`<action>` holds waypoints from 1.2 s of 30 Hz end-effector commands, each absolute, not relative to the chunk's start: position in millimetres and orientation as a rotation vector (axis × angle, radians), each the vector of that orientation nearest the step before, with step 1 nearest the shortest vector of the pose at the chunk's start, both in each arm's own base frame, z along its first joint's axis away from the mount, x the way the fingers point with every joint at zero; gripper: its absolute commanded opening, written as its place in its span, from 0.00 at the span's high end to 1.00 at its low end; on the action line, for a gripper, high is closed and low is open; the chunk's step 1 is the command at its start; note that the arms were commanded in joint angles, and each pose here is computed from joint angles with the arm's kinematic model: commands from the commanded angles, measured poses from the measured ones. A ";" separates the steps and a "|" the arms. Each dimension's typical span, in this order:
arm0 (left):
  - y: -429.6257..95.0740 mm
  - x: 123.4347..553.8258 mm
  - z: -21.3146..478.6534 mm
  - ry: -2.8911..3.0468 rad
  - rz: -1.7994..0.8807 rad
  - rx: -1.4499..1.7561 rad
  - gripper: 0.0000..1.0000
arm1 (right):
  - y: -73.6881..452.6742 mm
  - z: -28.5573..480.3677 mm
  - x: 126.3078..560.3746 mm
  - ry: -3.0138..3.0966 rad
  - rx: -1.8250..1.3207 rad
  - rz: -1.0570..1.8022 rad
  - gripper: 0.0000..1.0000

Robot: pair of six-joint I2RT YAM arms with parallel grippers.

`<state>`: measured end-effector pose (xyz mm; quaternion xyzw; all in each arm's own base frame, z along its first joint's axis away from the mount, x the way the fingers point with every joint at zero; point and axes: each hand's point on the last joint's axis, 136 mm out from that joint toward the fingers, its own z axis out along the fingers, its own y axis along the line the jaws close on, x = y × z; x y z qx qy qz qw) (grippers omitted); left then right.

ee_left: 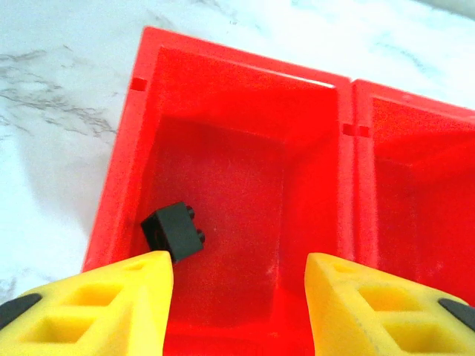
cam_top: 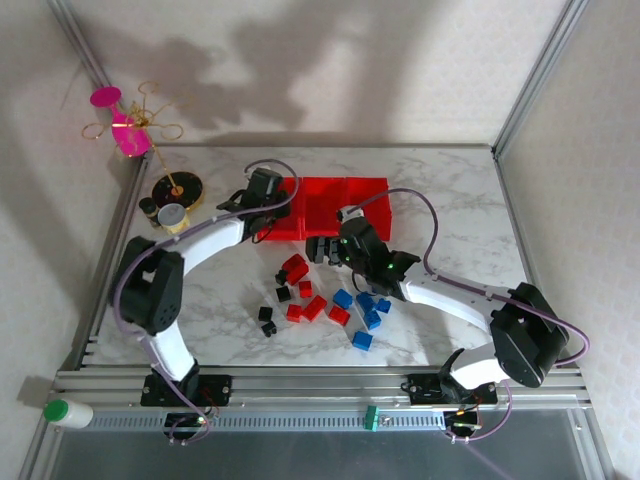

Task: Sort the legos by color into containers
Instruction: Place the lego in the container, then pick up the lego from the middle-left of the table.

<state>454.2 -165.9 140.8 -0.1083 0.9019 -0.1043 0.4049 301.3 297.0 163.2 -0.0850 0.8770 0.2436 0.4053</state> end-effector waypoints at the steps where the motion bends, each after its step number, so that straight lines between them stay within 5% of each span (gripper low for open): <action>1: -158.8 430.3 156.3 2.258 -0.320 -0.298 0.48 | 305.5 158.6 289.3 2.249 -0.286 0.630 0.01; 21: -100.9 246.6 92.3 2.440 -0.313 -0.437 0.36 | 334.4 110.2 196.5 2.317 -0.614 0.788 0.01; 36: -150.0 204.5 47.4 2.592 -0.356 -0.329 0.32 | 326.2 98.7 178.1 2.306 -0.611 0.814 0.01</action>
